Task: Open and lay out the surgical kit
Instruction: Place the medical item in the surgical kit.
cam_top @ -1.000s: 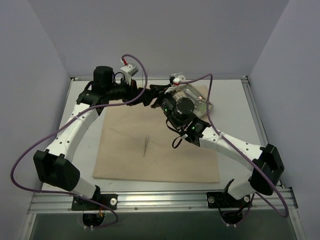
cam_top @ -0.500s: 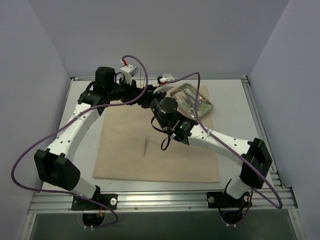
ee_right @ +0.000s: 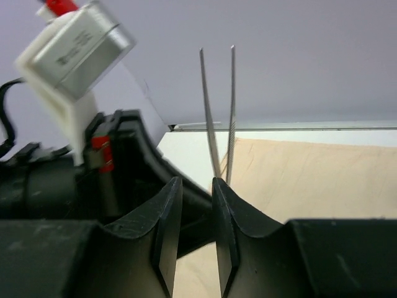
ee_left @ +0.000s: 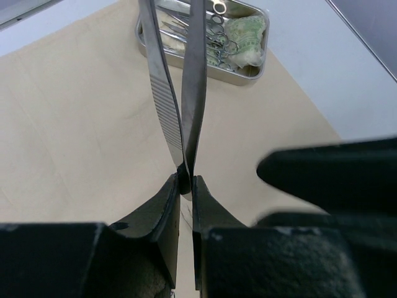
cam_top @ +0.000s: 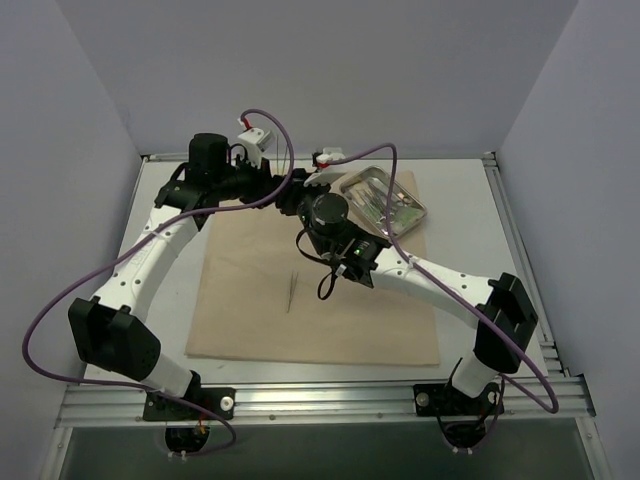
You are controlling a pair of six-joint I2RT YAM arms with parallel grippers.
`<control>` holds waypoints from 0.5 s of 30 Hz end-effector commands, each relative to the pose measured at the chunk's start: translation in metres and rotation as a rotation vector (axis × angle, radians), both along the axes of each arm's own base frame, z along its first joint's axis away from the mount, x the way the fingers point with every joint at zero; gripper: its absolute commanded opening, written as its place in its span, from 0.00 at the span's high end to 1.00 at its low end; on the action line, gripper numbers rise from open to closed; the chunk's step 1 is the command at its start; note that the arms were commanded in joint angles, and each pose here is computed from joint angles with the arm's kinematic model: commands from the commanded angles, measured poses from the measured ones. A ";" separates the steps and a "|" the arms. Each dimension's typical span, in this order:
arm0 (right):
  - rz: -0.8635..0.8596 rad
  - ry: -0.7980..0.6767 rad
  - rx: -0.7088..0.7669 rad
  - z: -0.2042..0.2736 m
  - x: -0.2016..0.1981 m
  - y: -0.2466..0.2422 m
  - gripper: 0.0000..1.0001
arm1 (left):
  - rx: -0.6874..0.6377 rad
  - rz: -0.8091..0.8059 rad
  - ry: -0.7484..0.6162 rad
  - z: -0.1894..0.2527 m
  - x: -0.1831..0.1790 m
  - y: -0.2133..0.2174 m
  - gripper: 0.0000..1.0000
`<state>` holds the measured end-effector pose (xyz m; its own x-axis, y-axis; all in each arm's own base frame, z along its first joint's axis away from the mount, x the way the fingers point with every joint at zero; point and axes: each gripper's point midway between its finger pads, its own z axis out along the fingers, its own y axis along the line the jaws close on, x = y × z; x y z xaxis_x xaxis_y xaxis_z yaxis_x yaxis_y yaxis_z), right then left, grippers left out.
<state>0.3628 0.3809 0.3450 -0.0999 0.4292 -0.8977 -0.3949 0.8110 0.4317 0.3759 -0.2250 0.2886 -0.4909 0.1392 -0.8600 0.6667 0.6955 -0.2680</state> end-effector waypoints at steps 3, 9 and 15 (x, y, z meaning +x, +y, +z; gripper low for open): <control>-0.114 0.025 0.019 0.005 0.029 -0.035 0.78 | -0.046 -0.126 -0.021 0.015 -0.022 -0.019 0.98; -0.110 0.050 0.012 -0.001 0.042 -0.037 0.74 | -0.060 -0.121 -0.002 0.015 -0.021 -0.021 0.98; -0.095 0.048 0.012 0.000 0.042 -0.032 0.71 | -0.056 -0.115 -0.015 0.018 -0.022 -0.020 0.98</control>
<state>0.3993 0.3472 0.3279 -0.1253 0.4126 -0.9023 -0.2910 0.8542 0.4310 0.3599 -0.2405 0.2889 -0.5019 0.1568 -0.8506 0.7136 0.6307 -0.3048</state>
